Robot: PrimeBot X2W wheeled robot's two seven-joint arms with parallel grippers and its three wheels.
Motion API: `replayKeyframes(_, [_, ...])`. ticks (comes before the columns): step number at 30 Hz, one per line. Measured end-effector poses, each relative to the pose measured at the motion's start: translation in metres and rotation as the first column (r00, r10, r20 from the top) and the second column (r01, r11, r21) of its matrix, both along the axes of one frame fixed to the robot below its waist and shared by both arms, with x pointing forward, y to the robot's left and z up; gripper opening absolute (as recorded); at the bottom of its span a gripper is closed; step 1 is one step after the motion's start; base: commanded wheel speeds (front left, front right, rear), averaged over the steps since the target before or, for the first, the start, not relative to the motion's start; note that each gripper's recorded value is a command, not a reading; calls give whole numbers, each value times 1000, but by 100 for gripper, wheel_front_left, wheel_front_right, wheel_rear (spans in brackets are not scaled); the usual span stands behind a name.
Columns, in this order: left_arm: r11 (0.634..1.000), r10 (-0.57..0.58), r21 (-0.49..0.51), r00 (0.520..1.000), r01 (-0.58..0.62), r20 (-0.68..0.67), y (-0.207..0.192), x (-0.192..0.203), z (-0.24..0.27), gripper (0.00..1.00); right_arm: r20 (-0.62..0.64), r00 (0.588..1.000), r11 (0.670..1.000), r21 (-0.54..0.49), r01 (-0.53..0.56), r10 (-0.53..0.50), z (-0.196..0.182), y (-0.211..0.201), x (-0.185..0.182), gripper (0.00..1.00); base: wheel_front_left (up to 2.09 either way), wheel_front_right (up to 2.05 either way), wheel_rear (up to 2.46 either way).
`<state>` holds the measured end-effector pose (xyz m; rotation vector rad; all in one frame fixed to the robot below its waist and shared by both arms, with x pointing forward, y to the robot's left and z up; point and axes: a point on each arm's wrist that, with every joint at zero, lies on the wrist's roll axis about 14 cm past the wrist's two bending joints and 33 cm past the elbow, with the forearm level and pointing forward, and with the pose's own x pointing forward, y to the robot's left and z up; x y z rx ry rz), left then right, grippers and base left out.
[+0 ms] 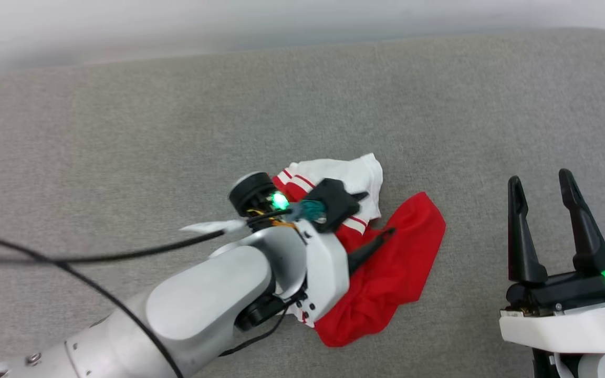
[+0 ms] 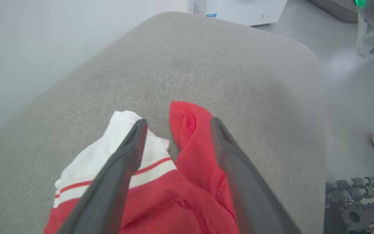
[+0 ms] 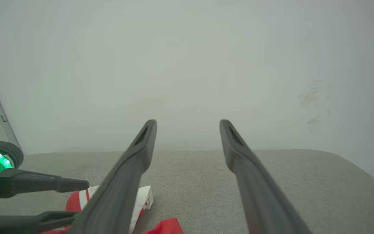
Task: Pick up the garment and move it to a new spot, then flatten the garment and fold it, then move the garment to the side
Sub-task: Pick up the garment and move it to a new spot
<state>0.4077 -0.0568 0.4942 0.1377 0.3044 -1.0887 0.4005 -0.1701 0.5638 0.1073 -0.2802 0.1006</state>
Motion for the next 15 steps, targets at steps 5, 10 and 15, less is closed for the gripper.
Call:
replayKeyframes(5, [975,191,-135,974,-174,121,29,15,36,100,17,1000,1000,2,-18,18,6,6,-7,100,0,0,0])
replayKeyframes(10, [889,434,-265,869,-373,235,77,32,61,100,29,999,999,3,-36,35,11,12,-8,100,0,0,0])
replayKeyframes(15, [771,621,-349,749,-532,229,117,35,66,100,31,999,999,3,-38,37,12,12,-9,100,0,0,0])
